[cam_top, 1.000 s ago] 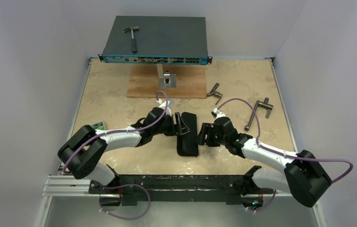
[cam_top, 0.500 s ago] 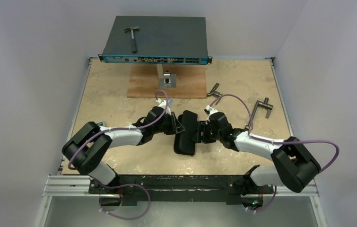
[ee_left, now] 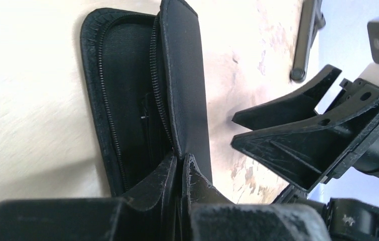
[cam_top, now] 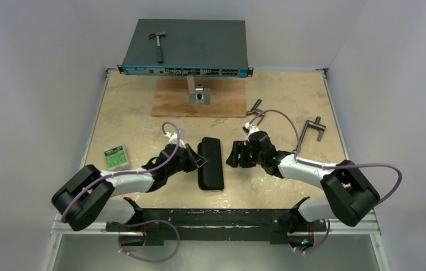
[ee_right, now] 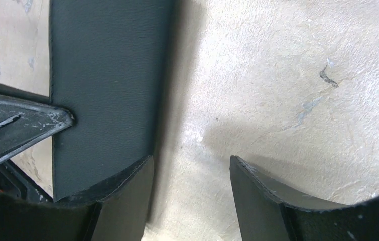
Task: Sort the hair-cutting tools
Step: Close the hairdressing tool bag at the center of the board.
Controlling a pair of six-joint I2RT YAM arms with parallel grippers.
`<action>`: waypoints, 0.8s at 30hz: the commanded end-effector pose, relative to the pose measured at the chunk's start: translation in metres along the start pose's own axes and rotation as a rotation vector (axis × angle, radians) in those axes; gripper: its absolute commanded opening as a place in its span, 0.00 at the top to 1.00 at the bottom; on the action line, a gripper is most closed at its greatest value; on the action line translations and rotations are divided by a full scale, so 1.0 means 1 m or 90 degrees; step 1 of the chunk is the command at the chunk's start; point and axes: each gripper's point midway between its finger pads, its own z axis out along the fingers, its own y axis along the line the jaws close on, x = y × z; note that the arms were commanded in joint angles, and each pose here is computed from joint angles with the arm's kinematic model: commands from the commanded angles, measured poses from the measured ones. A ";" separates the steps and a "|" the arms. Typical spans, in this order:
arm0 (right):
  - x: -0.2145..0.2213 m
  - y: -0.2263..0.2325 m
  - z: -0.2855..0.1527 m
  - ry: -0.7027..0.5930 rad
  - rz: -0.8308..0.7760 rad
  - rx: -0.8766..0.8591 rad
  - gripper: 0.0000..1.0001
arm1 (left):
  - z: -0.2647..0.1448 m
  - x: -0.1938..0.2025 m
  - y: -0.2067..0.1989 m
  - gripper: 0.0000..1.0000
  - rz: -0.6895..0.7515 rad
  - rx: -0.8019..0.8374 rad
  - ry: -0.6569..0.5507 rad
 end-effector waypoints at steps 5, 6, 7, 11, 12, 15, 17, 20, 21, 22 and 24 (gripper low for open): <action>-0.020 0.025 0.005 -0.034 0.014 -0.066 0.42 | -0.036 -0.003 0.075 1.00 -0.204 -0.145 -0.147; -0.019 0.027 0.002 -0.034 0.013 -0.074 0.43 | -0.039 -0.005 0.080 1.00 -0.215 -0.157 -0.158; -0.016 0.028 -0.001 -0.038 0.010 -0.079 0.43 | -0.042 -0.007 0.081 1.00 -0.224 -0.163 -0.170; -0.002 0.026 -0.020 -0.050 -0.018 -0.072 0.48 | -0.052 -0.021 0.084 1.00 -0.250 -0.180 -0.222; 0.003 0.025 -0.024 -0.050 -0.024 -0.068 0.49 | -0.053 -0.024 0.084 1.00 -0.256 -0.181 -0.231; 0.015 0.030 -0.033 -0.050 -0.042 -0.074 0.53 | -0.056 -0.034 0.082 1.00 -0.270 -0.190 -0.256; 0.024 0.036 -0.032 -0.040 -0.056 -0.074 0.56 | -0.056 -0.036 0.082 1.00 -0.280 -0.195 -0.265; 0.038 0.047 -0.024 -0.018 -0.080 -0.072 0.60 | -0.054 -0.038 0.084 1.00 -0.293 -0.203 -0.273; 0.042 0.050 -0.020 -0.012 -0.085 -0.071 0.61 | -0.053 -0.038 0.086 1.00 -0.298 -0.208 -0.274; 0.045 0.052 -0.016 -0.011 -0.089 -0.070 0.62 | -0.053 -0.037 0.088 1.00 -0.300 -0.213 -0.276; 0.047 0.056 -0.009 -0.015 -0.090 -0.071 0.62 | -0.054 -0.036 0.091 1.00 -0.303 -0.218 -0.279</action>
